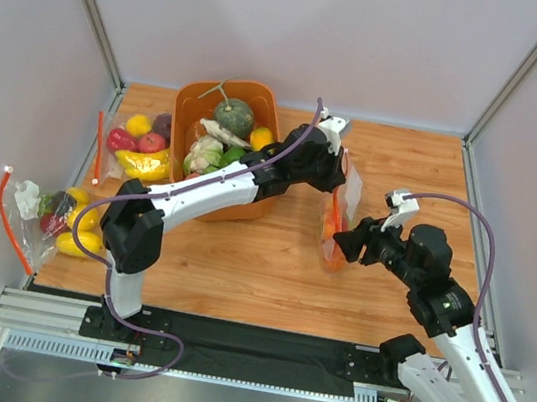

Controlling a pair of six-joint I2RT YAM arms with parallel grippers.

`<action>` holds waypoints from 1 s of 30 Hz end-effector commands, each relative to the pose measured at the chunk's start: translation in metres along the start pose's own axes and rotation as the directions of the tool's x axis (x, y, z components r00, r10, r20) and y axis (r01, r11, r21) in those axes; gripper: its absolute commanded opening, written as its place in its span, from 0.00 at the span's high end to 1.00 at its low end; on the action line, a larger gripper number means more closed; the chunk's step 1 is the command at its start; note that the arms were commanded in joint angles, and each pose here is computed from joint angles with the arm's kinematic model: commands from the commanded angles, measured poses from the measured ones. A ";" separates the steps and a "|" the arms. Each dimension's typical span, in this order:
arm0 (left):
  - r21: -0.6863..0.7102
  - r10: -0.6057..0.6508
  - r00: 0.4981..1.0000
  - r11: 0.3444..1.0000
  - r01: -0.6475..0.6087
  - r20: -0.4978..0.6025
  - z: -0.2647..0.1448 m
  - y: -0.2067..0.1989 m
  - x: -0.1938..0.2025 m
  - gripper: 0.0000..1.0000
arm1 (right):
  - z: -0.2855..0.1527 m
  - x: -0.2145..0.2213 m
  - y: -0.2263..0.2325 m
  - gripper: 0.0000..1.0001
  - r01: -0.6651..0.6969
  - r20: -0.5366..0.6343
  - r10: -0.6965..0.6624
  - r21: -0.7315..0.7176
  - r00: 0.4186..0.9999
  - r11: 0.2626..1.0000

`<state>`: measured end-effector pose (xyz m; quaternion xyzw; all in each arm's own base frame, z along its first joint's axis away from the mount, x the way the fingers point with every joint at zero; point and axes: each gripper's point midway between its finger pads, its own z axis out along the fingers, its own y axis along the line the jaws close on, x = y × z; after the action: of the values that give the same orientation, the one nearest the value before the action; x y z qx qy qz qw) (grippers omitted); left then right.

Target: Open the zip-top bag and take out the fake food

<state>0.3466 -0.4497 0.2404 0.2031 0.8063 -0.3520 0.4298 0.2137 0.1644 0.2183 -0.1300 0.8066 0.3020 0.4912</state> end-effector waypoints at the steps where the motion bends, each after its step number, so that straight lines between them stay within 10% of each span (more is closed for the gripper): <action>1: -0.005 -0.007 0.996 1.000 0.008 0.090 -0.026 -0.009 -0.025 1.00 | -0.015 -0.041 -0.001 0.43 0.070 0.094 -0.077 0.070 0.993 0.995; 8: -0.035 -0.087 0.991 0.995 0.091 0.106 -0.044 -0.008 -0.028 1.00 | -0.012 -0.076 -0.003 0.27 0.117 0.149 -0.137 0.136 0.979 0.984; 30: -0.017 -0.161 0.960 0.985 0.169 0.231 -0.082 -0.035 -0.038 1.00 | 0.043 -0.077 0.012 0.27 0.257 0.109 -0.343 0.465 0.933 0.847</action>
<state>0.3058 -0.4162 0.2727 0.1118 0.8070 -0.3521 0.4607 0.2602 0.2085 0.2559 -0.1690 0.7925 0.0796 0.5806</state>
